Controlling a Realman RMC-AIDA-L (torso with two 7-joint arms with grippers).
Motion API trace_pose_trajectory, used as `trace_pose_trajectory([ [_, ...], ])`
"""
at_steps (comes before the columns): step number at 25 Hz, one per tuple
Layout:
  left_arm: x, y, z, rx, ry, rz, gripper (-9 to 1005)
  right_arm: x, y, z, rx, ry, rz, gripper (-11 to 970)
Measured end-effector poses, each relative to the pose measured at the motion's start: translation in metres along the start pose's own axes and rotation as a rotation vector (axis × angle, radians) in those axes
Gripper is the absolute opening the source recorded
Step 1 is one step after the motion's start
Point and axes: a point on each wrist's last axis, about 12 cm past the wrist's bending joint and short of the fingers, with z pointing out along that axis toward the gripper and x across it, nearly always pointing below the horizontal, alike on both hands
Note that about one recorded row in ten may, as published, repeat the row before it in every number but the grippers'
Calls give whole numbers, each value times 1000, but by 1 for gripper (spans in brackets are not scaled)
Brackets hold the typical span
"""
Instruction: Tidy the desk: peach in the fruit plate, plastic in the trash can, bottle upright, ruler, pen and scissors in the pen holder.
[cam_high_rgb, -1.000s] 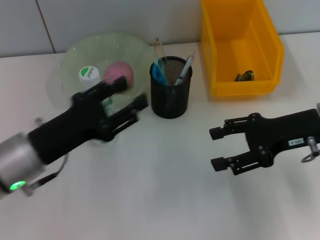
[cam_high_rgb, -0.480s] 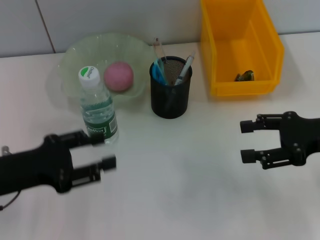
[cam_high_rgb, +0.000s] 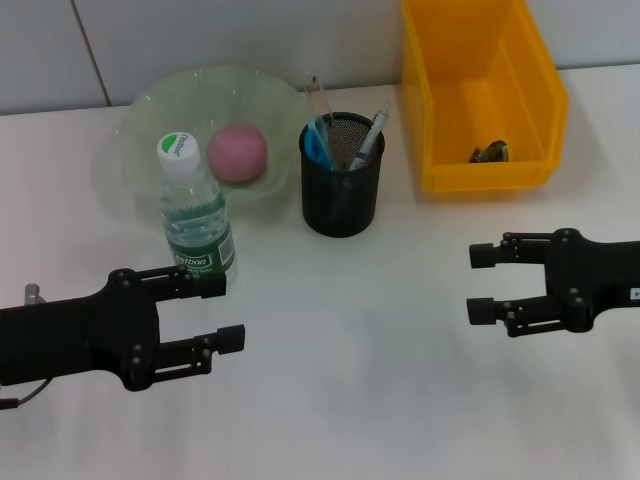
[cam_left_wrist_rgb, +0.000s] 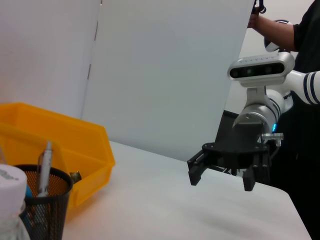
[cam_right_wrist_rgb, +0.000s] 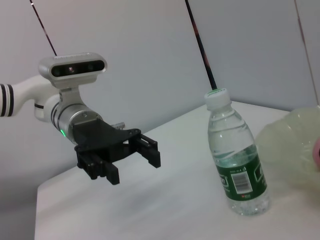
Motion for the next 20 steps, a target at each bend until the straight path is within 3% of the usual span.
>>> trace_pose_trajectory([
  [20, -3, 2, 1, -6, -8, 10, 663, 0, 0, 2, -20, -1, 13, 827],
])
